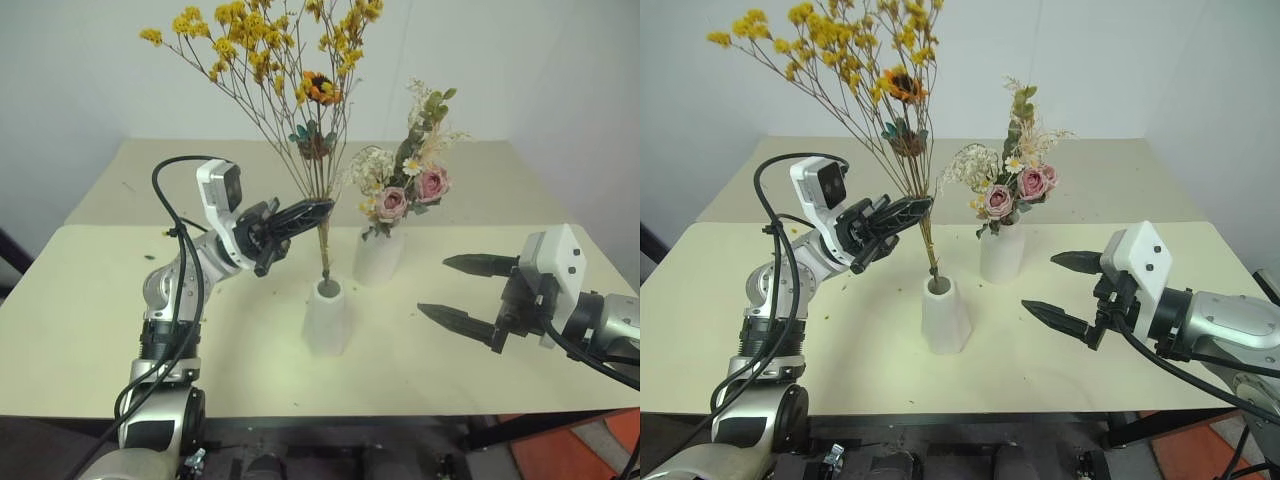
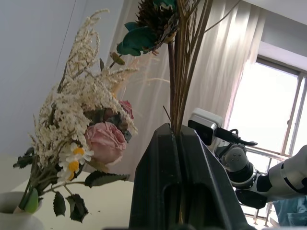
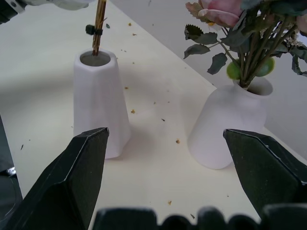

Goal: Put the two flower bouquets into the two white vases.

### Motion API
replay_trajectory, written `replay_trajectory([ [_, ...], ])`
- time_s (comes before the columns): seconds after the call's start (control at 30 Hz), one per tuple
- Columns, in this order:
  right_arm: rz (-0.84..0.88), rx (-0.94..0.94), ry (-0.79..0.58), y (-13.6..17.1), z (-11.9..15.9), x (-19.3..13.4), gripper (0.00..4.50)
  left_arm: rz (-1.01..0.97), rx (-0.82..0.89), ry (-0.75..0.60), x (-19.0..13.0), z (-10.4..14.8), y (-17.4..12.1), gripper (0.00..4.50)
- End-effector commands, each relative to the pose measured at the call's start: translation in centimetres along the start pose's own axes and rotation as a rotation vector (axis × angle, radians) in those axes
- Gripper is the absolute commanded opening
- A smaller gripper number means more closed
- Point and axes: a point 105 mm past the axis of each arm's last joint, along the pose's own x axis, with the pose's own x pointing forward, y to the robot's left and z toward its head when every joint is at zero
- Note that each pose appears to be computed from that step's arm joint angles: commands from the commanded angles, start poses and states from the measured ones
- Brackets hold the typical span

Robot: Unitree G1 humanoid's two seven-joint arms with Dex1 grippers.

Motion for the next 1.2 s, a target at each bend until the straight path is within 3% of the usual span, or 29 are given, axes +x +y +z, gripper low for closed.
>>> replay_trajectory([
  [0.03,-0.012,-0.052,-0.036,0.1,1.0,-0.1,4.5,-0.028,0.044,0.02,0.6,0.3,-0.5,0.01],
  [1.2,-0.006,-0.121,-0.044,0.7,0.4,0.3,4.5,-0.053,0.106,0.13,-0.7,-3.5,-1.2,0.01],
])
